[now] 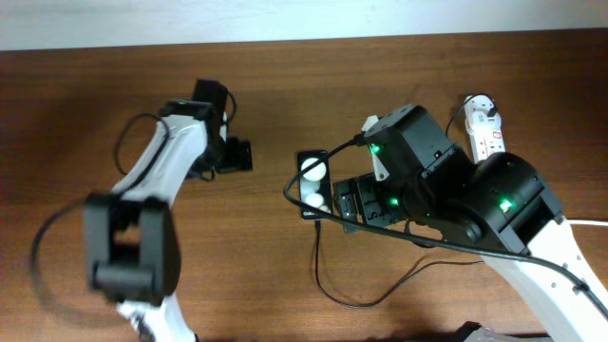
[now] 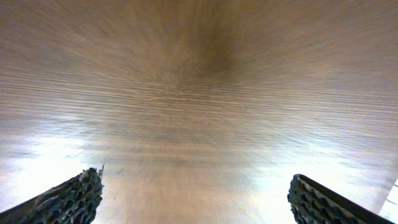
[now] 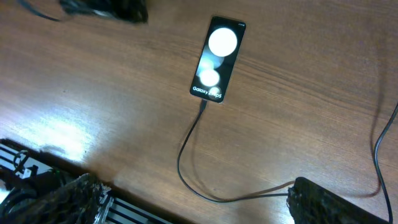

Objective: Plug charger to phone and switch on socket

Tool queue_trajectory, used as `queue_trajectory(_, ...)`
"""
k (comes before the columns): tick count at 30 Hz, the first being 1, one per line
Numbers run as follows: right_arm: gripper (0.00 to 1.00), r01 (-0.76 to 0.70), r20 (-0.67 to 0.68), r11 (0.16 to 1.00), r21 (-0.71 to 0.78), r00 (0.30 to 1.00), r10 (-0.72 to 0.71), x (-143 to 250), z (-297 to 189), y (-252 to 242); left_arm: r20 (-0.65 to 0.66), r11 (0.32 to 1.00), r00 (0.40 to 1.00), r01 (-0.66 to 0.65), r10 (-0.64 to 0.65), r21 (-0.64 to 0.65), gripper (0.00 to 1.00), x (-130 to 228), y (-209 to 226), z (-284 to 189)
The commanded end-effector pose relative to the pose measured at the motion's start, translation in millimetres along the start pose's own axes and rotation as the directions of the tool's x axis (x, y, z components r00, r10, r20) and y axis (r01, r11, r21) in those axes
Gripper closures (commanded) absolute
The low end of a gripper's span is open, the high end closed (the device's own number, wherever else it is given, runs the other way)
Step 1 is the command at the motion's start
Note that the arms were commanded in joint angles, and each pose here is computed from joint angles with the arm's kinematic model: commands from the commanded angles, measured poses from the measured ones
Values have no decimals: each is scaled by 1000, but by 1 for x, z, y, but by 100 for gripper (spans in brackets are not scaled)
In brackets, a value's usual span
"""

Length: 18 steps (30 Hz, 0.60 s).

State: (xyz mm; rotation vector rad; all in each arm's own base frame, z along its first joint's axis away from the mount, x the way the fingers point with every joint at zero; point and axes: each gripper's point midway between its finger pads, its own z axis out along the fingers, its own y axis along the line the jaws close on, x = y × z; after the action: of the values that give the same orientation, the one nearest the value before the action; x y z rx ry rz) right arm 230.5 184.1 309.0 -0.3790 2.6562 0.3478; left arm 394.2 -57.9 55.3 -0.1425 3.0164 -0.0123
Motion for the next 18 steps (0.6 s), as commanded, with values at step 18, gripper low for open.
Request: queue_trajectory(18, 1, -5, 11, 1000, 10, 1000, 5, -3, -1, -2, 497, 997, 867, -67, 40, 37, 1, 181, 53, -246)
